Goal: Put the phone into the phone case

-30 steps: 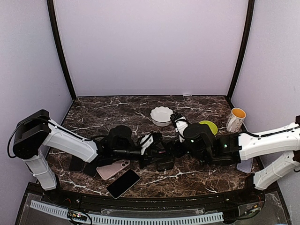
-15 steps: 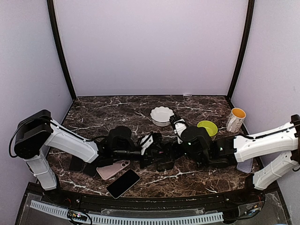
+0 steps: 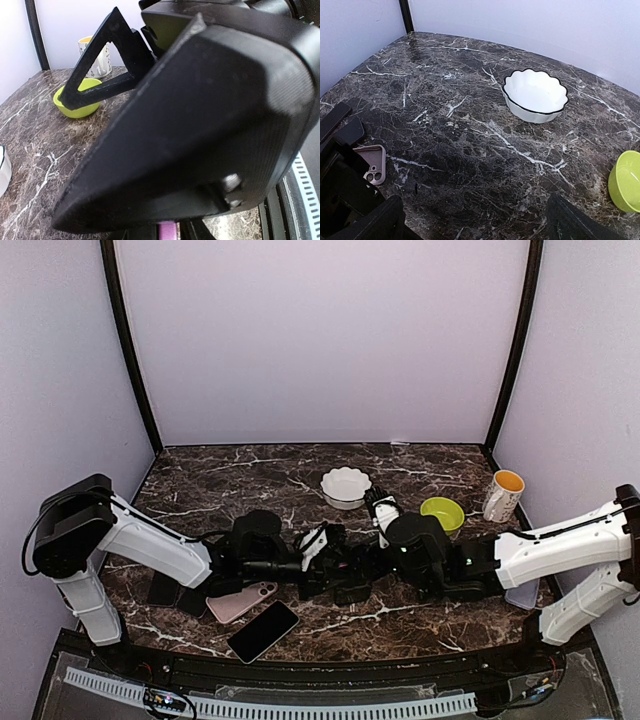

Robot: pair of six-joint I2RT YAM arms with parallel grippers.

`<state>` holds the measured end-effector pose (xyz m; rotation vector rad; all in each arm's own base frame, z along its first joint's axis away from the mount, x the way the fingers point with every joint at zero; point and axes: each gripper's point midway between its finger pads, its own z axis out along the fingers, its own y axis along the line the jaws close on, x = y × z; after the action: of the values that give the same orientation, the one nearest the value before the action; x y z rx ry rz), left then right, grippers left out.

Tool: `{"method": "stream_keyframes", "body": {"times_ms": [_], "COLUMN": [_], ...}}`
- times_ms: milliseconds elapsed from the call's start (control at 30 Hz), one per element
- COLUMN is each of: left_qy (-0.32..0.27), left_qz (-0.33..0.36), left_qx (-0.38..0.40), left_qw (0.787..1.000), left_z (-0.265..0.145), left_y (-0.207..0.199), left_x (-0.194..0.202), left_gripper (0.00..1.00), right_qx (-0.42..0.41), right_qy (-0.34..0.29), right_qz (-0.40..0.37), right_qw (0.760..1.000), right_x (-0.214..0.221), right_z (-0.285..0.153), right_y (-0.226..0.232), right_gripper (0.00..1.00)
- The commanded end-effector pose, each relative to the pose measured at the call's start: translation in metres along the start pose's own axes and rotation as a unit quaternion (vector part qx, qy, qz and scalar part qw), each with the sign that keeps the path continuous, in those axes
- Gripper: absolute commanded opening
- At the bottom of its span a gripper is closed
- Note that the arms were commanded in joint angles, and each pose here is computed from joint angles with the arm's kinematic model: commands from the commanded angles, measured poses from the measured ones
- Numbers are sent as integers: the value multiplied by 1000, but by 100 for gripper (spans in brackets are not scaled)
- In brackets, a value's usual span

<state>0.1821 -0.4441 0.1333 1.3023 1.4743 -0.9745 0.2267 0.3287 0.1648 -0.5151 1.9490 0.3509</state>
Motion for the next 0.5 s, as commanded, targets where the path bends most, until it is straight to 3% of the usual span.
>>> {"method": "stream_keyframes", "body": {"times_ms": [0,167,267,367,467], "left_qy": [4,8,8,8,10], "left_qz": [-3,-4,-4,-3,3], "left_qx": [9,10,9,9,12], "left_qw": [1000,1000,1000,1000,1000], "left_z": [0,0,0,-2,-4], "left_y": [-5,-5,-5,-5,-7], "left_x": [6,8,7,4,1], "left_gripper": [29,29,18,3,0], "right_qx": [33,35,19,-54,-171], "right_qy": [72,76,73,50,28], "right_qz": [-57,-51,-45,-45,-45], "right_qw": [995,995,996,996,984], "right_x": [54,60,52,27,3], "right_z": [9,7,2,-12,-35], "right_y": [-20,-26,-25,-9,12], "right_gripper": [98,98,98,98,98]}}
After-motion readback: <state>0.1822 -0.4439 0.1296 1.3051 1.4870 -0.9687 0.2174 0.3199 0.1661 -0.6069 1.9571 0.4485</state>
